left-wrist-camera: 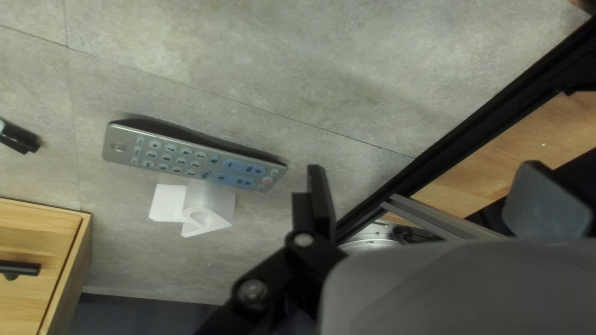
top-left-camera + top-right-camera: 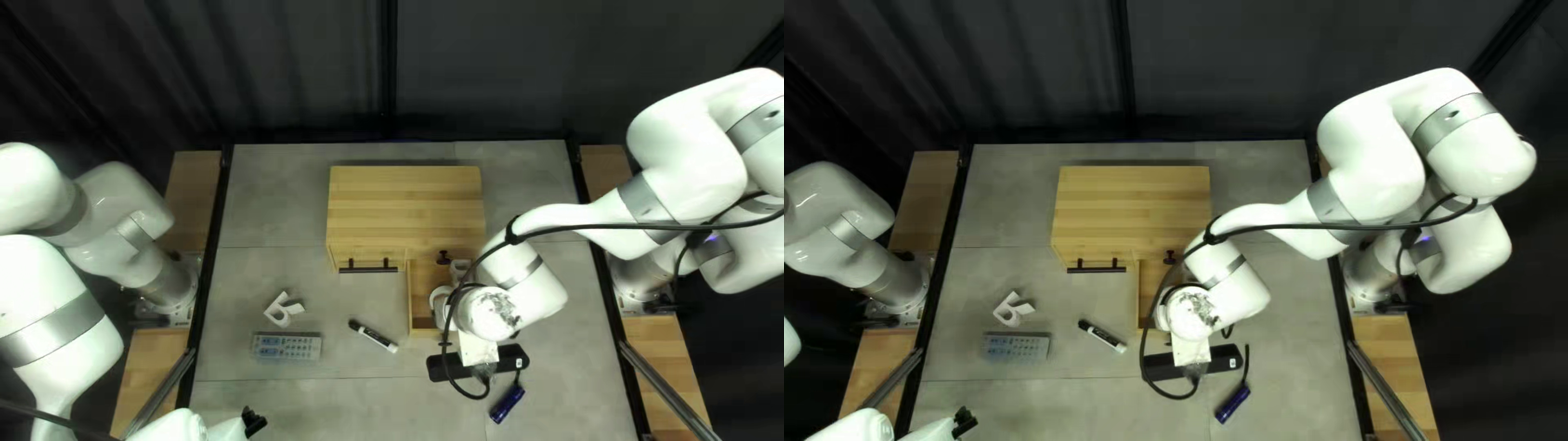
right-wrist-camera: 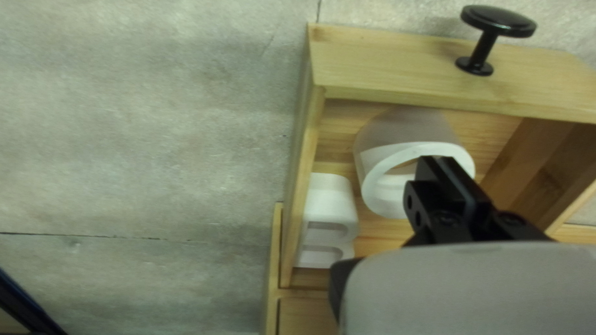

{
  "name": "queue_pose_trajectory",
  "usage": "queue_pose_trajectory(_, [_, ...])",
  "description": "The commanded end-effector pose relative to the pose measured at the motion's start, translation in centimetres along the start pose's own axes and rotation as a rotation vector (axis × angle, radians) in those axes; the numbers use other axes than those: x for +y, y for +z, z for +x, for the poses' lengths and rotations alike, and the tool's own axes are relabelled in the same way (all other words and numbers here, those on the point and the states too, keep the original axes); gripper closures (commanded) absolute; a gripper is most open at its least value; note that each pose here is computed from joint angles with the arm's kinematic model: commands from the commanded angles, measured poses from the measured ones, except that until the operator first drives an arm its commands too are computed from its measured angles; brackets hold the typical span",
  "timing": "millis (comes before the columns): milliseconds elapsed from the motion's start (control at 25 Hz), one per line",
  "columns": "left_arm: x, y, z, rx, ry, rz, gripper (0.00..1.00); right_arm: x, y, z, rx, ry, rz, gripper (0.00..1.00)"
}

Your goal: Open drawers and place objects into drawer and close

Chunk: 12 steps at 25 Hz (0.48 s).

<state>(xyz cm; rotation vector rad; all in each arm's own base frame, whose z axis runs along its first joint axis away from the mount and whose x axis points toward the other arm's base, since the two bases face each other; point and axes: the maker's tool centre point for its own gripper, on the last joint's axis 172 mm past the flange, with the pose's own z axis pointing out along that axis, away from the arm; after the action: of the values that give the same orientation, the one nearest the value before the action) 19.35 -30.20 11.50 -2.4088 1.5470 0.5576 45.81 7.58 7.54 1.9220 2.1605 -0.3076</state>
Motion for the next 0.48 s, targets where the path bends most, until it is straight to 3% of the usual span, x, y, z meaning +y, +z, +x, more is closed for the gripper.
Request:
queue_pose_trajectory(40, [0.0,0.0,0.0,0.000,0.000,0.000,0.00,0.0,0.7,-0.5,-0.009,0.030,0.027,1.00])
queue_pose_trajectory(480, [0.0,0.0,0.0,0.000,0.000,0.000,0.00,-1.0,0.1,-1.6,-0.035,0.239,0.137,1.00])
